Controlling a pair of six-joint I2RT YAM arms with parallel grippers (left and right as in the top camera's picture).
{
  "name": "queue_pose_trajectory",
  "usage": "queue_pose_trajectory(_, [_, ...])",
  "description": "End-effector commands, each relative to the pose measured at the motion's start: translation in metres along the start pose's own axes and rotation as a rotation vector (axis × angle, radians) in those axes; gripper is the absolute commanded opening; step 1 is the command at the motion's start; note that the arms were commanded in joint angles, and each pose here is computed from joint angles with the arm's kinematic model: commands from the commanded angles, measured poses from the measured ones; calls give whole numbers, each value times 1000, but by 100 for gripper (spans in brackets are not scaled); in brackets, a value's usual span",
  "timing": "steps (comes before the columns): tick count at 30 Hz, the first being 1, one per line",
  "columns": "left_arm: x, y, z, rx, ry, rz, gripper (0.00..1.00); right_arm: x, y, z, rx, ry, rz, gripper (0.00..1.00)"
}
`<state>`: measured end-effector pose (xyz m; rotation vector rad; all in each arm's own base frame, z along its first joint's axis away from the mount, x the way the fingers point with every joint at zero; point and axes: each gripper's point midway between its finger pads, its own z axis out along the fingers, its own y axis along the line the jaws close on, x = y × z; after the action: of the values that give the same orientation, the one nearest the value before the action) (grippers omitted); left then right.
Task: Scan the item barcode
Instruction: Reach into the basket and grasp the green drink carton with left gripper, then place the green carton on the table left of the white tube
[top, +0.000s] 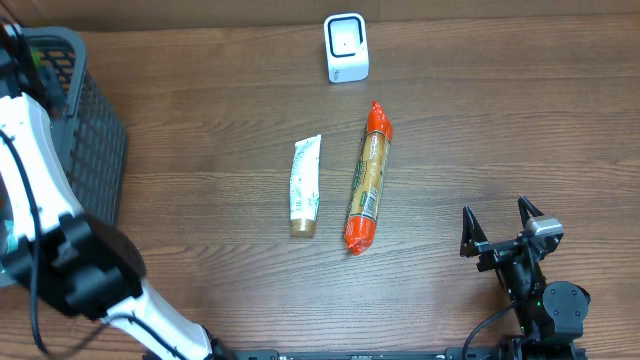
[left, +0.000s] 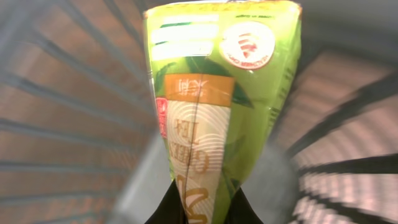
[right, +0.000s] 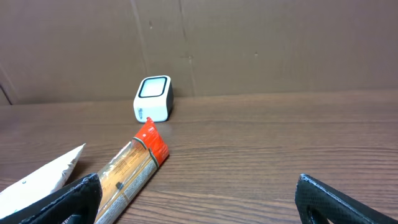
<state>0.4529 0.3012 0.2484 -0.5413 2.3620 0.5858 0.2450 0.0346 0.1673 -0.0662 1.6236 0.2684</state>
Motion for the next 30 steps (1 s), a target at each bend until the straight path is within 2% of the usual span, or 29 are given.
queue_pose_trajectory(1, [-76,5,-138,33,-318,-129,4,2,-2,0,8,-5,-3,100])
queue_pose_trajectory(6, [-70,-35,-211,129,-367,-93,4,2,-2,0,8,-5,-3,100])
queue_pose_trajectory(10, [-41,-67,-233,194,-287,-38,4,2,-2,0,8,-5,-3,100])
queue_pose_trajectory(11, [-29,-76,-233,215,-237,-43,4,2,-2,0,8,-5,-3,100])
queue_pose_trajectory(12, [3,-101,-231,282,-103,-56,4,2,-2,0,8,-5,-3,100])
queue_pose_trajectory(15, [59,-159,-227,485,141,-12,4,2,-2,0,8,-5,-3,100])
queue_pose_trajectory(19, [126,-218,-209,624,360,83,4,2,-2,0,8,-5,-3,100])
queue_pose_trajectory(25, [225,-268,-164,633,551,135,4,2,-2,0,8,-5,-3,100])
queue_pose_trajectory(30, [285,-288,-138,631,603,147,4,2,-2,0,8,-5,-3,100])
